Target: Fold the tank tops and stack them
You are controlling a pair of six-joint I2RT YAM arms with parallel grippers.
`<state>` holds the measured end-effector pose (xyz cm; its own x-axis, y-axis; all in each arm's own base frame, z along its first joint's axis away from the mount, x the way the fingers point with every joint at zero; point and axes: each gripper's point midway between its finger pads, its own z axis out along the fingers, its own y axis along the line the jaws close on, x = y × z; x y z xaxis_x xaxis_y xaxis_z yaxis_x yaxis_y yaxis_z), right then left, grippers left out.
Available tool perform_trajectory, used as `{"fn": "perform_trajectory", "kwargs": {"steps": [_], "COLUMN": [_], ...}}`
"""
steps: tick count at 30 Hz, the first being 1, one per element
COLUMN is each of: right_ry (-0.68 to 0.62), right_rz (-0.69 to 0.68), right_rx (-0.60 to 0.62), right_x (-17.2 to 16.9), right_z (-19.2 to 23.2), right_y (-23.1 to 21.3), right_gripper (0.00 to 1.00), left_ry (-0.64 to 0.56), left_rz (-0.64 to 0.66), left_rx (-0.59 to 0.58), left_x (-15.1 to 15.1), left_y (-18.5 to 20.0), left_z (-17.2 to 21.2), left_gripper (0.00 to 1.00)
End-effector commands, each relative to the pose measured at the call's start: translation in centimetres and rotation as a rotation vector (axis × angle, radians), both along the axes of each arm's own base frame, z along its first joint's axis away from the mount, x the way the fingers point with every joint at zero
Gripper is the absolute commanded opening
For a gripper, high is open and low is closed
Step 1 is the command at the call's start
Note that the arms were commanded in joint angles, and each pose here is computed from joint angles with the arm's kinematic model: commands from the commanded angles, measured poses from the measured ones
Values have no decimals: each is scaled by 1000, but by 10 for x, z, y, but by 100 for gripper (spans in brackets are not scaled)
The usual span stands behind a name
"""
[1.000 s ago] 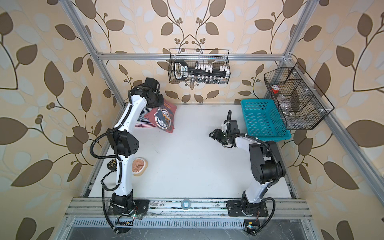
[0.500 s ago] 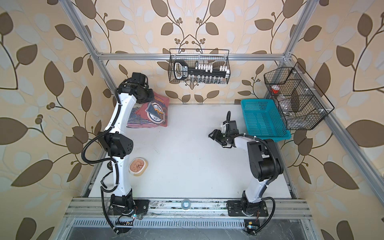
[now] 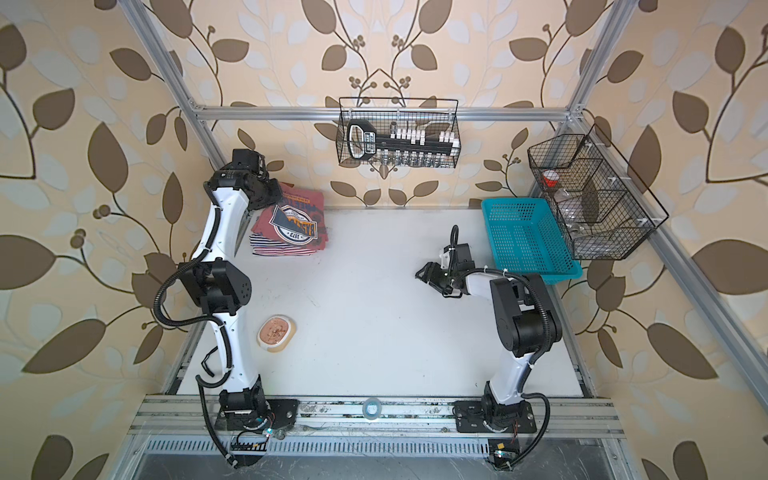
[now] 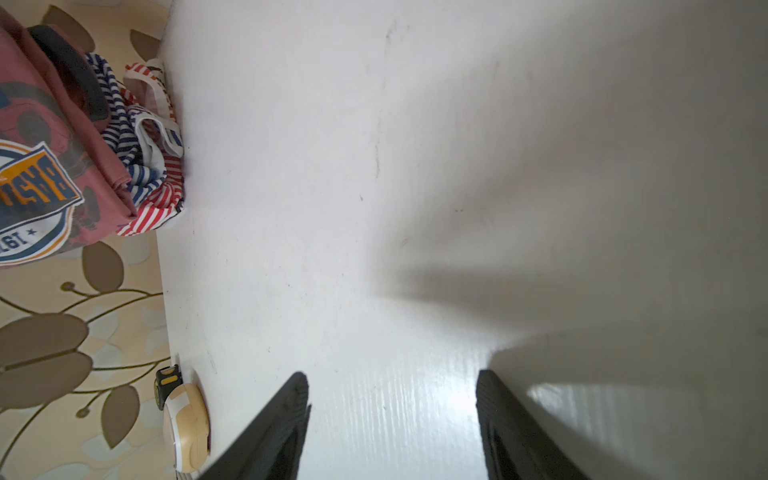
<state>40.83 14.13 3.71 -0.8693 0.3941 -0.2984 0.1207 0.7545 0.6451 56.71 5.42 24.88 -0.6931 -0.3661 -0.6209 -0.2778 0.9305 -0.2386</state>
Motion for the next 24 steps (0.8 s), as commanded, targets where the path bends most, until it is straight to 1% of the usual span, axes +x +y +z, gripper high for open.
{"fn": "perform_trajectory", "kwargs": {"steps": [1, 6, 7, 8, 9, 10, 11, 12, 13, 14, 16, 17, 18, 21, 24], "right_ry": [49, 58, 59, 59, 57, 58, 55, 50, 51, 48, 34, 28, 23, 5, -24], "right_rz": [14, 39, 43, 47, 50, 52, 53, 57, 61, 62, 67, 64, 65, 65, 59], "right_rx": [-23, -54, -58, -62, -65, -66, -70, -70, -72, -75, -76, -78, -79, -101, -137], "right_x": [-6, -7, -7, -7, -6, -6, -6, -5, -6, -5, -5, -5, -6, -9, -12], "right_z": [-15, -14, -13, -12, -10, -10, -8, -5, -4, -2, 5, 8, 12, 24, 42], "right_y": [3, 11, 12, 13, 15, 17, 18, 20, 21, 22, 24, 23, 22, 18, 7], "right_gripper": [66, 66, 66, 66, 66, 66, 66, 66, 66, 66, 66, 66, 67, 67, 68], "left_ry": [-77, -85, -80, -73, -63, -58, -57, -59, -61, -71, -94, -110, -127, -159, -176], "left_rz": [-25, -28, -17, -5, 7, 21, 45, 64, 79, 99, 130, 147, 159, 185, 205], "left_rx": [-28, -70, -76, -82, -90, -95, -99, -104, -107, -108, -102, -92, -79, 3, 71], "left_x": [24, 42, 45, 46, 47, 47, 46, 46, 45, 44, 41, 39, 36, 23, 2], "left_y": [16, 37, 42, 47, 52, 57, 65, 71, 77, 84, 95, 101, 106, 118, 122], "left_z": [-5, -34, -40, -45, -52, -56, -58, -59, -58, -54, -43, -34, -23, 9, 42], "left_gripper": [0, 0, 7, 24, 29, 31, 38, 54, 64, 72, 83, 94, 99, 99, 99]}}
